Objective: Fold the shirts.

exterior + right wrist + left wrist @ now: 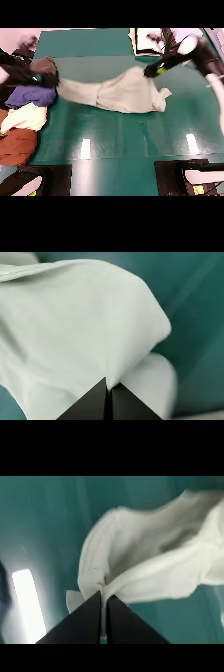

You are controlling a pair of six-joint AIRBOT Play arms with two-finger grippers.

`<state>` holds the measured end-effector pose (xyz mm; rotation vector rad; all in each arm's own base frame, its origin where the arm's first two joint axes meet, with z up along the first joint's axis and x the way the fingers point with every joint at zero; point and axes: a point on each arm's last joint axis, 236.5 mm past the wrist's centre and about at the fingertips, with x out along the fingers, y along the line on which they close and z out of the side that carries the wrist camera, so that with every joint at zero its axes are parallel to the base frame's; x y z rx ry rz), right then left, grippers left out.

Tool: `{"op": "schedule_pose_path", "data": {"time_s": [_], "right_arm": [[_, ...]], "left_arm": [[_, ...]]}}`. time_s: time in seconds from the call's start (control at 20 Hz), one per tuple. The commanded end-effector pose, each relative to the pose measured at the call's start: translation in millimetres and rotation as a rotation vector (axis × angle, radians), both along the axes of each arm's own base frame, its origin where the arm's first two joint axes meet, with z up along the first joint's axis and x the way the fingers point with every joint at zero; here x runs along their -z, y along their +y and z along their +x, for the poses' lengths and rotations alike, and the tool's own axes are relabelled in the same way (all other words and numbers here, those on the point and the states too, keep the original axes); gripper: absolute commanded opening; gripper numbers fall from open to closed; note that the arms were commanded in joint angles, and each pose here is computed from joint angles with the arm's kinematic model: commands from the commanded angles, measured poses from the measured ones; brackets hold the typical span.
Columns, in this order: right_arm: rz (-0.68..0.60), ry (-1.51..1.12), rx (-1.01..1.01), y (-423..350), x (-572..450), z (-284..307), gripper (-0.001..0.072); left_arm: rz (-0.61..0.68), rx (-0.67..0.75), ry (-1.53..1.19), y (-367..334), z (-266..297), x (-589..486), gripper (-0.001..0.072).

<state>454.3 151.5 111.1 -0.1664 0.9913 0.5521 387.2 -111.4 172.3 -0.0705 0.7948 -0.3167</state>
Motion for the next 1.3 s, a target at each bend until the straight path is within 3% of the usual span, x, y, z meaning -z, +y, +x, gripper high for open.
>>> {"op": "schedule_pose_path", "data": {"time_s": [0.0, 0.35, 0.55, 0.65, 0.85, 1.05, 1.25], "right_arm": [[-0.032, -0.344, 0.034, -27, -148, -21, 0.0014], [0.119, -0.786, 0.126, -58, -346, -159, 0.0013], [0.158, -0.862, 0.214, -77, -378, -195, 0.0012], [0.168, -0.842, 0.239, -80, -376, -192, 0.0013], [0.154, -0.576, 0.263, -66, -310, -145, 0.0013], [0.047, -0.221, 0.261, -51, -180, -77, 0.0013], [-0.03, 0.078, 0.273, -44, -29, -32, 0.0015]], "left_arm": [[-0.017, -0.052, -0.372, 20, -23, -156, 0.0025], [-0.169, -0.076, -0.986, 49, -193, -386, 0.0024], [-0.195, -0.083, -1.136, 58, -238, -430, 0.0024], [-0.146, -0.119, -1.102, 65, -218, -421, 0.0024], [0.034, -0.178, -0.773, 70, -102, -335, 0.0025], [0.129, -0.13, -0.339, 44, 41, -171, 0.0025], [0.204, -0.087, 0.052, 27, 125, 21, 0.0026]]}}
